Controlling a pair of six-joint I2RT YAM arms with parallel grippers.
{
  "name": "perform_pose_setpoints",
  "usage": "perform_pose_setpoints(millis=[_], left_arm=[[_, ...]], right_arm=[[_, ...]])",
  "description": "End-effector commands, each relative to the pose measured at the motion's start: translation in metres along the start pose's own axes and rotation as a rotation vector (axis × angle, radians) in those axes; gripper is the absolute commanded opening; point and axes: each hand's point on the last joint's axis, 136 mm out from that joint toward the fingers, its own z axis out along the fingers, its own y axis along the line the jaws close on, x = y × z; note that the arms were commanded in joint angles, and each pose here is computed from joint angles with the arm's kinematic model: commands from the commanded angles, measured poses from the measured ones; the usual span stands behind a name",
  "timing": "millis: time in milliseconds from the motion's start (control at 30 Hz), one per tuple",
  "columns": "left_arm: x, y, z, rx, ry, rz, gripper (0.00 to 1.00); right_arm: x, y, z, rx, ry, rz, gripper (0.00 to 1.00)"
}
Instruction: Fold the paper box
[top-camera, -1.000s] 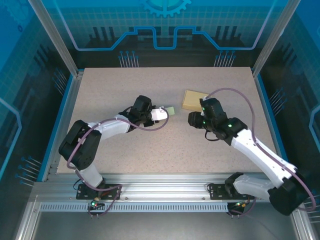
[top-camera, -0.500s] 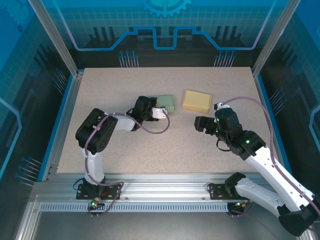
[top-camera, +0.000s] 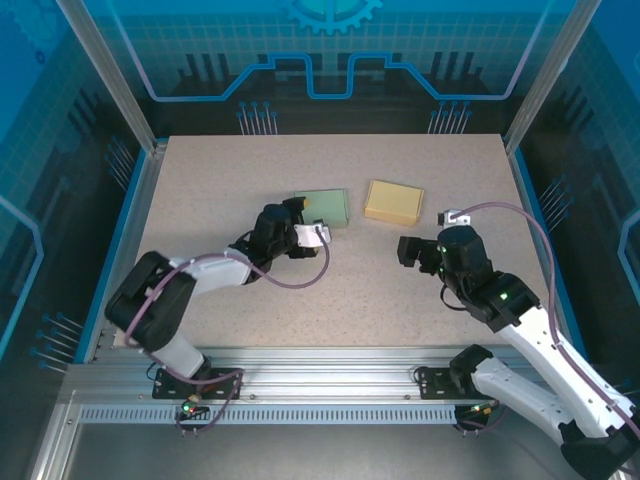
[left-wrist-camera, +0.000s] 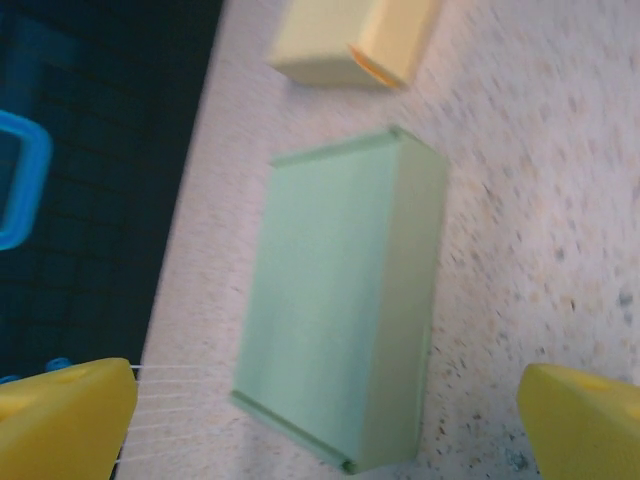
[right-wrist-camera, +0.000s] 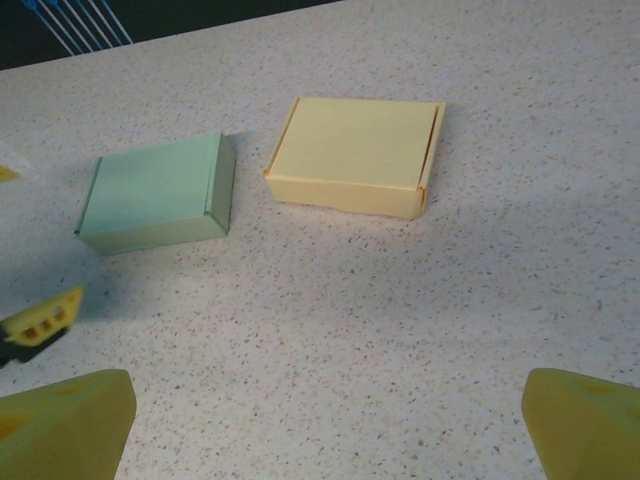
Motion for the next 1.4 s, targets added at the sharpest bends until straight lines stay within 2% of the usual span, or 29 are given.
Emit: perform_pose_setpoints(millis=[0,100,233,367,533,800,1133,1300,1367], left_arm=[[-0.005,0.035,-0.033,-0.180,0.000,-0.223,0.99],[-0.001,0.070,-0.067,-0.339,0.013,-0.381,0.99],[0.020,0.098,-0.110,-0.498,0.077,-0.594,0.99],[0.052,0.092,-0.139,-0.573,0.107,-0.782,0.99],[0.113,0.080,-0.167,-0.775,0.232,-0.921,0.99],[0.145,0.042,-0.168,-0.746,0.248,-0.930,0.99],[0.160,0.032,-0.147,-0.705,0.056,-1.056,0.99],[0.151,0.036,-0.130,-0.663,-0.021,-1.030,0.99],[0.153,0.036,-0.121,-0.656,-0.017,-1.005,0.99]], right_arm=[[-0.009,-0.011,-0.004,0.047,-0.072,-0.023,1.00],[-0.012,-0.017,-0.003,0.073,-0.109,-0.063,1.00],[-0.007,-0.022,0.005,0.089,-0.155,-0.113,1.00],[0.001,-0.021,0.016,0.059,-0.231,-0.194,1.00],[0.005,-0.026,0.025,0.049,-0.310,-0.230,1.00],[0.016,-0.053,0.046,0.132,-0.304,-0.242,1.00],[0.017,-0.070,0.063,0.161,-0.320,-0.236,1.00],[0.014,-0.077,0.063,0.163,-0.347,-0.234,1.00],[0.014,-0.080,0.064,0.167,-0.350,-0.230,1.00]])
